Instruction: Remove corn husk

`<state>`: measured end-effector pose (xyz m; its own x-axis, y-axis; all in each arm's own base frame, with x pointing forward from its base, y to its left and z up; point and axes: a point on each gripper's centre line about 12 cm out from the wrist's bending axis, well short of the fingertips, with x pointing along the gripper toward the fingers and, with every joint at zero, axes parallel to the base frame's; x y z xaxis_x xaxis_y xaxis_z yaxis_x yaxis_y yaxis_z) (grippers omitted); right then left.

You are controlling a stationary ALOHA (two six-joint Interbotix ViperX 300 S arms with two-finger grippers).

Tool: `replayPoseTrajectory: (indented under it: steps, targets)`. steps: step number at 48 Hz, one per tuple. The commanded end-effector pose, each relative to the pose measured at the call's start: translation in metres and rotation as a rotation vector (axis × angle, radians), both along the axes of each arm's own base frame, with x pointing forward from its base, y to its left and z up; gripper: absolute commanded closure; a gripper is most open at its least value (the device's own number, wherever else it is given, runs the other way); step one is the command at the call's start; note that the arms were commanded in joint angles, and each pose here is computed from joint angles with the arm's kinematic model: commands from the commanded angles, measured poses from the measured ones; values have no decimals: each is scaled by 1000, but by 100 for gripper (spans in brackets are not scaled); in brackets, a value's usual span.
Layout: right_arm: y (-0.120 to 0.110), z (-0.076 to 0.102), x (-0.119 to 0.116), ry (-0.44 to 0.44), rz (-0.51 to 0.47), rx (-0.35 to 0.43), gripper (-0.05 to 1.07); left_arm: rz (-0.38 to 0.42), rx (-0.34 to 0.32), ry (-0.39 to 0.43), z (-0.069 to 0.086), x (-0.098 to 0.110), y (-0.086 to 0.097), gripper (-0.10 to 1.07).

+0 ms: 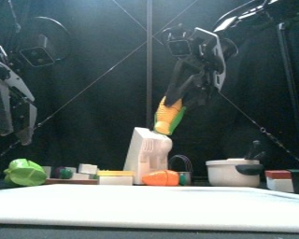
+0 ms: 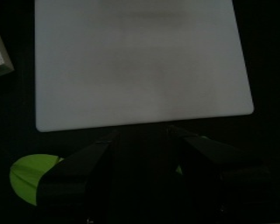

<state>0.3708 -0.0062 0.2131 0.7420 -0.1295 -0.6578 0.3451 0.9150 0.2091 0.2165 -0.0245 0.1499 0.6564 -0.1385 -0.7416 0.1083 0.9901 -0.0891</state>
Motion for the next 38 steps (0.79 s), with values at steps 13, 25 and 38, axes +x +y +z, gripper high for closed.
replayPoseTrajectory:
  steps: [13,25,38]
  targets:
    - [2,23,4,-61,99,-154,46,133,147,-407,45,35,30,13]
    - [6,27,8,-68,164,-265,46,238,266,-739,98,61,53,13]
    - [5,31,9,-63,182,-331,46,258,288,-730,94,92,62,13]
